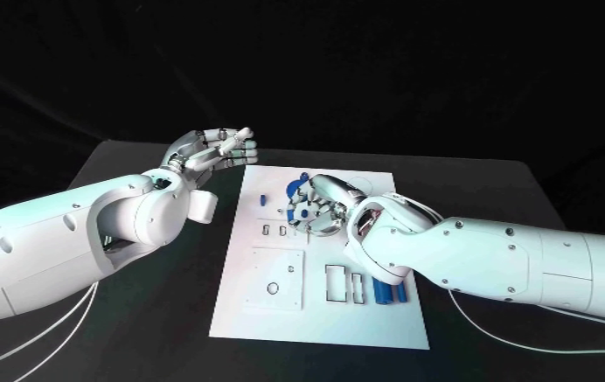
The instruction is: Assemble the parts on the task board
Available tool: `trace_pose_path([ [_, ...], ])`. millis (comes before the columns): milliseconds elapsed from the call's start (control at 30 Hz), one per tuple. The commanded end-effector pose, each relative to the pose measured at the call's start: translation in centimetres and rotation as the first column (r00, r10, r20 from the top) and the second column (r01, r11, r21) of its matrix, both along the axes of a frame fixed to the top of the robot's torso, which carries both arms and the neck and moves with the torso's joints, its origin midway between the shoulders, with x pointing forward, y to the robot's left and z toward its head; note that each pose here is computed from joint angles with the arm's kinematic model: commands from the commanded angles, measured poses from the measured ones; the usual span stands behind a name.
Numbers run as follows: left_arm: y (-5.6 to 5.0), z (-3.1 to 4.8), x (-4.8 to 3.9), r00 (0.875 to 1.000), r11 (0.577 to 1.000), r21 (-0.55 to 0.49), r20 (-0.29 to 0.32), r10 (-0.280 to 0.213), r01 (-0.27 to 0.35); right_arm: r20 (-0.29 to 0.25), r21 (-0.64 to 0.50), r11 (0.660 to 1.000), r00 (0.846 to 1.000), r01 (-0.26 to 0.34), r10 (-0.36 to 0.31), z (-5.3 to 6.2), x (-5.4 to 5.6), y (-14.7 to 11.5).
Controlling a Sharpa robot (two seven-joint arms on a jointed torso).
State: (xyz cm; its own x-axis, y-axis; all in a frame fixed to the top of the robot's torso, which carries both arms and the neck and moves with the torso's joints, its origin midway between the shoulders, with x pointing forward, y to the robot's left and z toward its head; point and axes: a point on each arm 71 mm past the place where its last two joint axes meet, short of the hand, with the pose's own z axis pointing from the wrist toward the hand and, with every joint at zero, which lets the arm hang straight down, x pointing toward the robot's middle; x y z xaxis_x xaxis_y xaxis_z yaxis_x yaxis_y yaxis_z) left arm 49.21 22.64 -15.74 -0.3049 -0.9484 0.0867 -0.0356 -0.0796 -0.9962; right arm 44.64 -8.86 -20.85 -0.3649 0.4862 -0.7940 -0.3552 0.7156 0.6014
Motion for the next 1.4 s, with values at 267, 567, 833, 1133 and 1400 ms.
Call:
trace_pose_path([
  [267, -0.3, 0.04, -0.02, 1.000, 1.000, -0.004, -0.001, -0.022, 0.022, 0.045, -0.118, 0.992, 0.998, -0.038, 0.043, -1.3, -0.4, 1.6],
  [567, -0.3, 0.02, -0.03, 1.000, 1.000, -0.005, -0.002, -0.026, 0.026, 0.054, -0.138, 0.990, 0.998, -0.035, 0.043, -1.8, -0.3, 1.6],
  [833, -0.3, -0.02, -0.01, 1.000, 1.000, -0.004, -0.004, -0.028, 0.028, 0.051, -0.161, 0.987, 0.998, -0.025, 0.034, -2.3, 0.0, 1.3],
  [1133, -0.3, -0.08, -0.02, 1.000, 1.000, -0.003, -0.007, -0.029, 0.029, 0.039, -0.173, 0.984, 0.998, -0.032, 0.040, -2.7, -0.1, 1.4],
  [1400, -0.3, -0.11, -0.03, 1.000, 1.000, -0.003, -0.008, -0.029, 0.029, 0.035, -0.184, 0.982, 0.999, -0.031, 0.038, -2.9, 0.0, 1.4],
])
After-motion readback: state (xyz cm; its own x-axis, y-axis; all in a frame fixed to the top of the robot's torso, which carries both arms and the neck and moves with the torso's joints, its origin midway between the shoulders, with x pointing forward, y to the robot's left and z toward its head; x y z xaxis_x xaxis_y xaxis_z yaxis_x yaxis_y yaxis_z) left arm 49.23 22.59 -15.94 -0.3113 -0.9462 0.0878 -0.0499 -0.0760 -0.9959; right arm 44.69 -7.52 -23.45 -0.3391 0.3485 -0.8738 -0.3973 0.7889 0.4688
